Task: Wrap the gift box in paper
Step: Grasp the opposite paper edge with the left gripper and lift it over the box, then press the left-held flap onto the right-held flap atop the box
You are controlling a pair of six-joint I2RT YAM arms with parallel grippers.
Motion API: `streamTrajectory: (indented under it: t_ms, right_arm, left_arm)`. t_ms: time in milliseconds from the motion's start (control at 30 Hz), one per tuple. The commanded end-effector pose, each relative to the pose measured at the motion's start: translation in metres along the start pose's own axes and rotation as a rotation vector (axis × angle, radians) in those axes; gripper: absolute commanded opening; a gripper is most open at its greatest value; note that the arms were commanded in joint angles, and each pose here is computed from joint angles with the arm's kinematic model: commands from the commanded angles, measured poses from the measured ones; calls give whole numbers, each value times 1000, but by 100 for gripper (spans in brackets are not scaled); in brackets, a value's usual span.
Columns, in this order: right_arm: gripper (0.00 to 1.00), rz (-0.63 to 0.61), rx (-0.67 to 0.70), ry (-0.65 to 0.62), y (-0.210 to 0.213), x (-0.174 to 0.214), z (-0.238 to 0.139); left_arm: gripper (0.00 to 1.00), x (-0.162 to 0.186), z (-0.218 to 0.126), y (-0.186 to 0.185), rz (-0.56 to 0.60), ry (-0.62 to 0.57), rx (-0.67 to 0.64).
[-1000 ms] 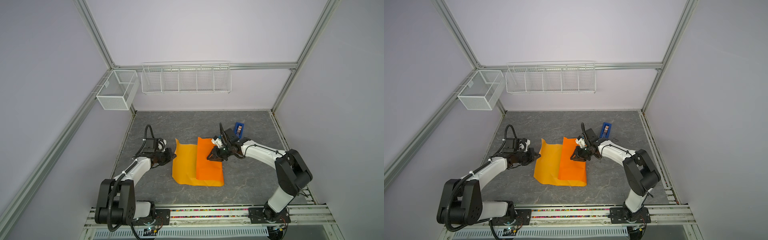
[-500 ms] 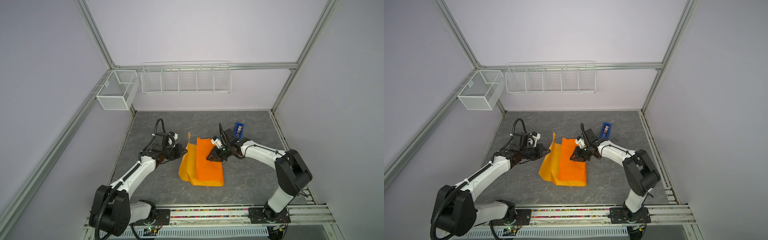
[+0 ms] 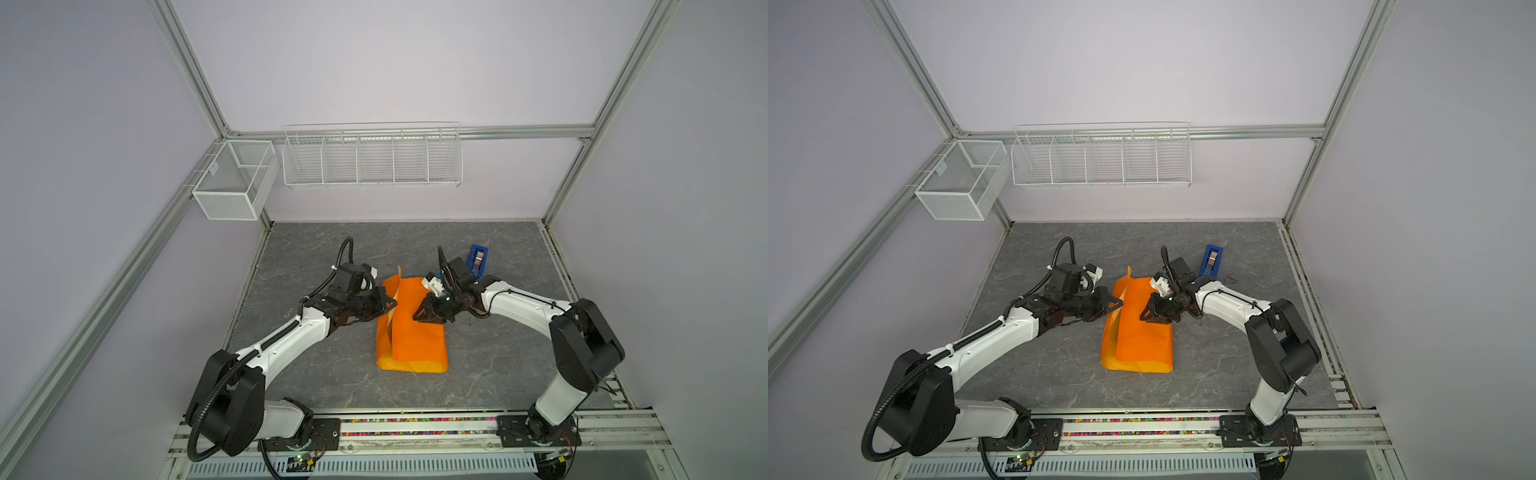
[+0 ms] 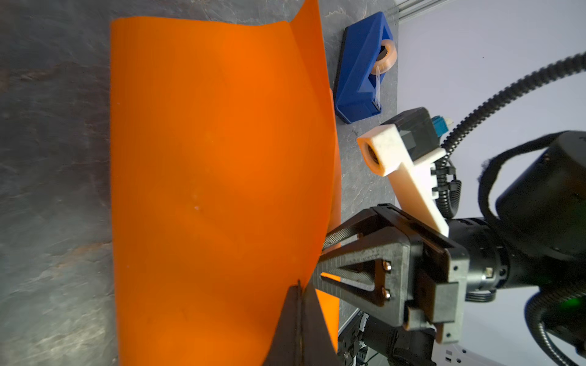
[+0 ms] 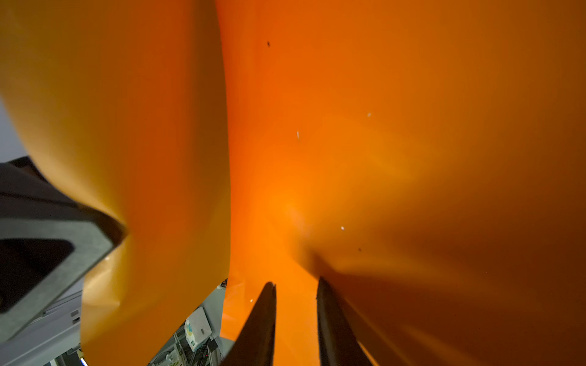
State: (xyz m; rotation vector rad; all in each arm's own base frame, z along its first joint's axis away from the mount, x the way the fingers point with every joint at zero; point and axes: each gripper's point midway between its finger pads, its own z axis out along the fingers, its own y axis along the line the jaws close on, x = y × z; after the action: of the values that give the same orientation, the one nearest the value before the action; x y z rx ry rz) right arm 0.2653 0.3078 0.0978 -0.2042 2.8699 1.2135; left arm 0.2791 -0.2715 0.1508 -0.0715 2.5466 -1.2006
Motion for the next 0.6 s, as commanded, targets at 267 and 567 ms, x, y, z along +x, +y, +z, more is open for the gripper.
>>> streamTrajectory:
  t_ms: [267,567]
  right_arm:
    - [26,27,62,46,-17,16,9]
    - [27,24,47,37,-11,16,6]
  left_arm:
    - [0,10,43,-5,-72,53,-60]
    - [1,26,57,22,-89,116,-174]
